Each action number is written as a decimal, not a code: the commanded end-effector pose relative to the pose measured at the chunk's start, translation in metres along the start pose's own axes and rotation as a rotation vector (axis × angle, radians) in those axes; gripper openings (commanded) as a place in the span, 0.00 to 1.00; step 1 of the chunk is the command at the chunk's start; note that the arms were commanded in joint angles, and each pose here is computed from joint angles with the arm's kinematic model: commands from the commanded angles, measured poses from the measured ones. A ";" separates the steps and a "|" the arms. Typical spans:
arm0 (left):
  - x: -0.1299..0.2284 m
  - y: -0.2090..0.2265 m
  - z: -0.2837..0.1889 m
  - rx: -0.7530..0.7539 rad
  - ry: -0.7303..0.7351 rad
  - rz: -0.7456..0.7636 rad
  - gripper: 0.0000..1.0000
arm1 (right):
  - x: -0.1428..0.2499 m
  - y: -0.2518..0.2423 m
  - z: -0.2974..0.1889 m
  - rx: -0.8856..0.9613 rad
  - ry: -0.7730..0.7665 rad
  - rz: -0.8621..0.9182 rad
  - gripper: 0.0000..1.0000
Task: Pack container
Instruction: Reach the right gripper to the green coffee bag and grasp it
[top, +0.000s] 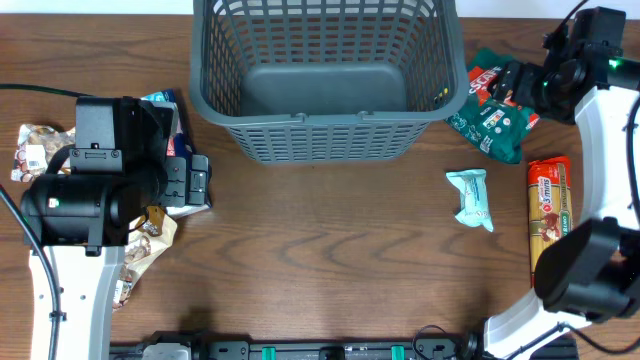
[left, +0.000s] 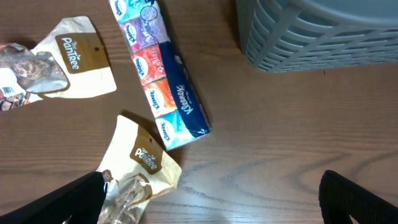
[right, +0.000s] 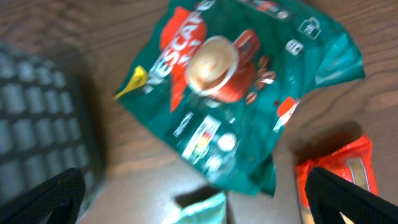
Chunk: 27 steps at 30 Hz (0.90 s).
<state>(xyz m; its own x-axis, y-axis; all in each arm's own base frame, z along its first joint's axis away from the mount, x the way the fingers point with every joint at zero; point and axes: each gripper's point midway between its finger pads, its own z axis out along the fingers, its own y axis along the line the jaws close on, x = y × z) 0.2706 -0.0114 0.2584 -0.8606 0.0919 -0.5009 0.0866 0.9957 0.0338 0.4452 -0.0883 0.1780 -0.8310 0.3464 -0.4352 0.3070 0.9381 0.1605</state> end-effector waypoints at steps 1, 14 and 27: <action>-0.003 0.002 -0.005 -0.012 -0.013 0.023 0.99 | -0.006 -0.016 0.020 0.011 0.010 0.048 0.99; -0.003 0.002 -0.005 -0.012 -0.013 0.023 0.99 | -0.001 -0.034 0.114 -0.028 0.078 0.087 0.99; -0.003 0.002 -0.005 -0.012 -0.013 0.023 0.99 | 0.034 -0.041 0.183 -0.046 0.195 0.111 0.99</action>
<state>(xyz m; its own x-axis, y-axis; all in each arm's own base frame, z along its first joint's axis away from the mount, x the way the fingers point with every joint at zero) 0.2705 -0.0114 0.2584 -0.8595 0.1063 -0.5000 0.0991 0.9942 0.0411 0.5042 -0.1187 0.0420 -0.8417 0.4177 -0.3422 0.3476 0.9041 0.2485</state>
